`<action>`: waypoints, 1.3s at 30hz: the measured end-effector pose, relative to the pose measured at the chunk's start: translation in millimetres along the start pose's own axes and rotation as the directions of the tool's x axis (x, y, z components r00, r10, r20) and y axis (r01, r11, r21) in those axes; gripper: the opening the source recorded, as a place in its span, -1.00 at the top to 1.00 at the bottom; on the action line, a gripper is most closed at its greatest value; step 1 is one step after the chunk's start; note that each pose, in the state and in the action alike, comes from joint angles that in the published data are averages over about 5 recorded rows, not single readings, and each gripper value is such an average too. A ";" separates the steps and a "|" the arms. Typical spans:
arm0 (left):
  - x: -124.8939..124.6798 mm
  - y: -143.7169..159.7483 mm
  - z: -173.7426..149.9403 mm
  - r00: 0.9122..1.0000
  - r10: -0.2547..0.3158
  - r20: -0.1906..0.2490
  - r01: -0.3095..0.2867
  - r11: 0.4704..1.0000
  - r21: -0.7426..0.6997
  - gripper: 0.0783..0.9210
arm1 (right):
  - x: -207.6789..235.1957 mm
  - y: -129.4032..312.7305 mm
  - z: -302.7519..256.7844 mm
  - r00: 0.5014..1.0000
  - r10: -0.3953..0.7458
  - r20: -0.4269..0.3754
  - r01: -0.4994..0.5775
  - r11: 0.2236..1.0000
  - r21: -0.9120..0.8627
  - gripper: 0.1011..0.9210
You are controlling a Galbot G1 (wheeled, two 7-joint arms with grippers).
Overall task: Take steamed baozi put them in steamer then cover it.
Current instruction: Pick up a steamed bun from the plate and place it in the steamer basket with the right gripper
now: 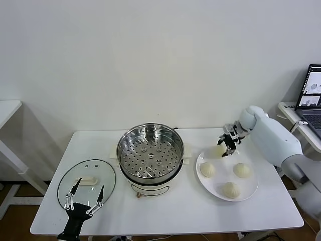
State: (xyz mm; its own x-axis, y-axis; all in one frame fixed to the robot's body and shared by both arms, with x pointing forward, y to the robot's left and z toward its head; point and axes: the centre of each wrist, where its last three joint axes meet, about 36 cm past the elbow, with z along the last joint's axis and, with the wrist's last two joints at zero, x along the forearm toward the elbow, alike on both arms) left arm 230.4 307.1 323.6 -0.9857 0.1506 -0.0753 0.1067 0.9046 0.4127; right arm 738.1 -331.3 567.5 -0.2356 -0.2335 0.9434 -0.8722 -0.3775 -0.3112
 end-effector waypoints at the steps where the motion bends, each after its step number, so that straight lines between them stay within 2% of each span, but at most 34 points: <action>1: -0.5 0.0 -0.4 1.000 0.000 0.001 0.000 1.000 0.000 -0.77 | 9.2 -8.4 -9.6 1.000 0.012 0.007 -0.013 0.999 0.047 -0.42; 7: -2.2 0.7 -1.9 1.000 -0.004 0.007 0.004 1.000 0.000 -0.77 | 57.2 -53.6 -83.0 0.997 0.055 0.052 -0.070 0.934 0.351 -0.45; 12: -1.3 -1.8 -2.2 1.000 0.000 0.006 0.000 1.000 0.005 -0.77 | 78.5 -77.8 -151.1 0.997 0.042 0.071 -0.075 0.815 0.575 -0.45; 17: 0.6 -4.0 -3.0 1.000 0.003 0.006 -0.003 1.000 0.009 -0.77 | 76.1 -89.2 -206.9 0.998 0.002 0.065 -0.049 0.685 0.727 -0.45; 22: 2.1 -3.3 -3.0 1.000 0.000 0.008 0.000 1.000 0.007 -0.77 | 60.7 -94.1 -244.7 0.998 -0.026 0.054 -0.029 0.584 0.812 -0.45; 26: 2.4 -2.9 -2.6 1.000 0.001 0.009 -0.001 1.000 0.006 -0.77 | 41.4 -96.6 -263.5 0.998 -0.046 0.045 -0.013 0.532 0.846 -0.45; 39: 1.4 -2.0 -0.9 1.000 -0.006 0.010 0.006 1.000 0.005 -0.77 | -21.0 -106.0 -293.9 0.996 -0.088 0.018 0.025 0.469 0.883 -0.47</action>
State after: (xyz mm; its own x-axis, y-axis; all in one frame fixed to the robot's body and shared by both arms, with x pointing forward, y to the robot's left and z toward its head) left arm 228.6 305.1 323.4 -0.9849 0.1496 -0.0871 0.1018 0.9074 0.4078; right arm 709.4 -23.0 614.4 -0.1504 -0.2155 0.9648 -0.0362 -0.9741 -0.2232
